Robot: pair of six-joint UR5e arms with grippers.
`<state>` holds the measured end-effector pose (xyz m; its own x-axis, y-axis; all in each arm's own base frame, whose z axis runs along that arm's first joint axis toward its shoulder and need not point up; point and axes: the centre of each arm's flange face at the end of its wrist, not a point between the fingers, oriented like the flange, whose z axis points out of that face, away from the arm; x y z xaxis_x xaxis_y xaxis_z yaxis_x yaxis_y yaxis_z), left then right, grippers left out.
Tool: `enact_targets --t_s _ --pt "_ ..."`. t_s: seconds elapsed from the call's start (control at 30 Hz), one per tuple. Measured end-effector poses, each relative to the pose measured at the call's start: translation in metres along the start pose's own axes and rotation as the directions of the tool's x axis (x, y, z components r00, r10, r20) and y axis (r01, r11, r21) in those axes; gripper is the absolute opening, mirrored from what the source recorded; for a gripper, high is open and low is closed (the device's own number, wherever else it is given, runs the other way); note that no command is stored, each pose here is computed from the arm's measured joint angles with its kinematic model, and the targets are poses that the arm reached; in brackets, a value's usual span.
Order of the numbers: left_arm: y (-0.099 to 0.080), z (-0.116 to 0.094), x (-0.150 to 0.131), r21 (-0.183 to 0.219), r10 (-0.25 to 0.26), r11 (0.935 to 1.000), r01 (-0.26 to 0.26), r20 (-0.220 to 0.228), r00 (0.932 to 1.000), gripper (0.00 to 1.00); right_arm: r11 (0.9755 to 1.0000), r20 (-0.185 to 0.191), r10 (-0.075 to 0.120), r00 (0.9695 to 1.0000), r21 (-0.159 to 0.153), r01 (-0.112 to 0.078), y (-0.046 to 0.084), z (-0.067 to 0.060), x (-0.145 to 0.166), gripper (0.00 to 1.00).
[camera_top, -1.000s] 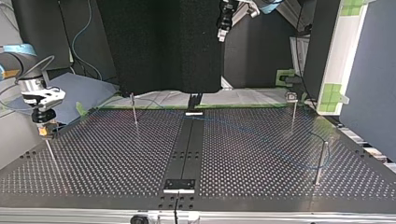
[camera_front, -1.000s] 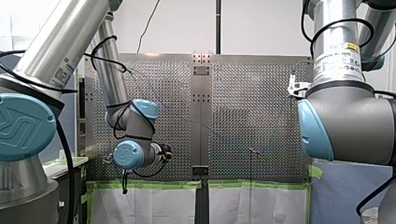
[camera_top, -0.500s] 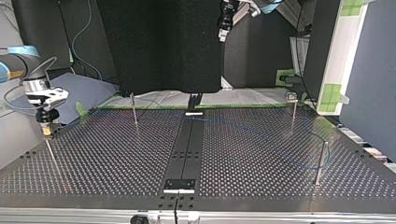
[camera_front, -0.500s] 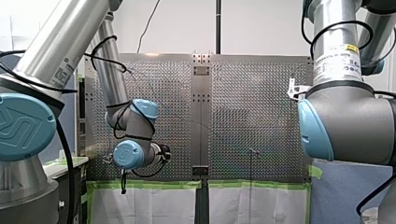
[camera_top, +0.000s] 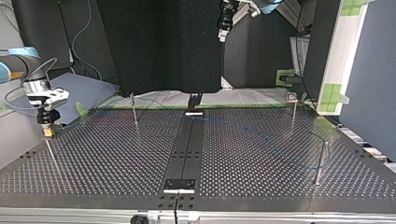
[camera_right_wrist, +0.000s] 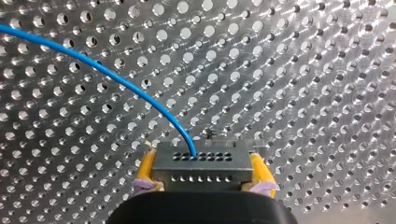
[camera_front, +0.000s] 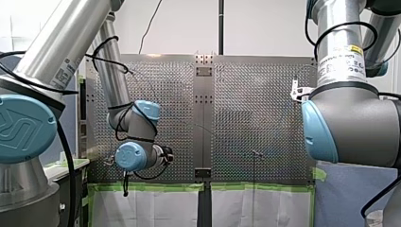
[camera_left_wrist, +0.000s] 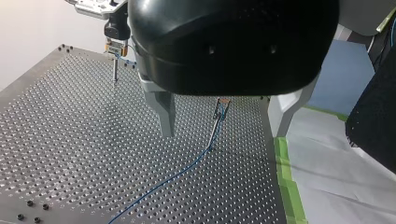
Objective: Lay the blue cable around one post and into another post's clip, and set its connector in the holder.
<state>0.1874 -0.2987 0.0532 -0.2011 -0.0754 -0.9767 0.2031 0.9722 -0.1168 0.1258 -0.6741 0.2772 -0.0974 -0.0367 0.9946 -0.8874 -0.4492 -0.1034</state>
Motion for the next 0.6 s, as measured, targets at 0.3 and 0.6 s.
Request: enact_targets --t_s 0.3,0.6 --pt "0.000 0.000 0.000 -0.001 0.004 1.0000 -0.004 -0.004 1.0000 1.00 1.0000 -0.004 0.003 1.0000 0.000 -0.003 0.002 0.002 0.007 0.00" --pt "0.000 0.000 0.000 -0.001 0.005 1.0000 -0.005 -0.005 1.0000 1.00 1.0000 -0.011 0.004 0.9999 0.000 -0.004 0.004 0.005 0.013 0.00"
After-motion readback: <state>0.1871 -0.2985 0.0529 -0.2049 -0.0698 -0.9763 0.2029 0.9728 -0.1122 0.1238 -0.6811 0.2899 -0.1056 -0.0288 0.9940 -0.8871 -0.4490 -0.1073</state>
